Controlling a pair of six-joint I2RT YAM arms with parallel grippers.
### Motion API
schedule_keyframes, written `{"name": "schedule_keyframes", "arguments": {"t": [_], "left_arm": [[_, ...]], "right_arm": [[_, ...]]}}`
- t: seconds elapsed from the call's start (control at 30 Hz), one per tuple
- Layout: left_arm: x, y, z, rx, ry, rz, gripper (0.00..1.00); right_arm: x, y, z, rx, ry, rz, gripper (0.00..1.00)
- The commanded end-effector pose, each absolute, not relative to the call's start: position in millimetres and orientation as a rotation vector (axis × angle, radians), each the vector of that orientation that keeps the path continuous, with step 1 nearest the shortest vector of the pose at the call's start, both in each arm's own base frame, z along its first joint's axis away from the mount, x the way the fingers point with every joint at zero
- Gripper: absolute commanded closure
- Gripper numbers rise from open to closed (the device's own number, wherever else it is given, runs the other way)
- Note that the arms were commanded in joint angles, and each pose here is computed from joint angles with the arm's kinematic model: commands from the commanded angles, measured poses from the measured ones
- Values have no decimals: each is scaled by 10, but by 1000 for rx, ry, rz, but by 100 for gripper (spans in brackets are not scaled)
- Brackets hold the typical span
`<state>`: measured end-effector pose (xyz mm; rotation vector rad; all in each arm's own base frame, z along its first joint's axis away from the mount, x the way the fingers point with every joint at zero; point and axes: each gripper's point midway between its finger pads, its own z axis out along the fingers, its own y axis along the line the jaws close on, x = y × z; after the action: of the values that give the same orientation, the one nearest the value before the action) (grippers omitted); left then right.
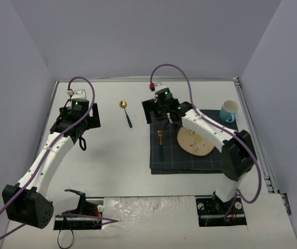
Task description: Set the dinner table for one person
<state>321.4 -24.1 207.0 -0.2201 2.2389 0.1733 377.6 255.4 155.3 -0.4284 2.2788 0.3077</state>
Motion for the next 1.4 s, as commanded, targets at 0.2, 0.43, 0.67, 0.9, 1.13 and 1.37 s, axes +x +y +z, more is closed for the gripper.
{"name": "schedule_keyframes", "arguments": {"t": [0.2,0.43,0.67,0.9,1.13,1.37], "left_arm": [[3323,-106,2221,-264,2160,239,3],[3329,-101,2179,-277,2172,246,3],[3343,-130,2135,-275,2187,233,3],[3350,-138,2113,-274,2194,232,3],[3353,-139,2098,-273,2199,234,3],[3355,-136,2100,-275,2198,235,3]], "right_arm": [[4296,3718,1215,-567,2134,315,9],[4468,4069,894,-560,2050,330,22],[4594,4207,712,-557,1997,346,39],[4655,4247,489,-575,2005,324,56],[4480,4122,333,-600,2041,316,89],[3974,3766,346,-610,2130,317,100]]}}
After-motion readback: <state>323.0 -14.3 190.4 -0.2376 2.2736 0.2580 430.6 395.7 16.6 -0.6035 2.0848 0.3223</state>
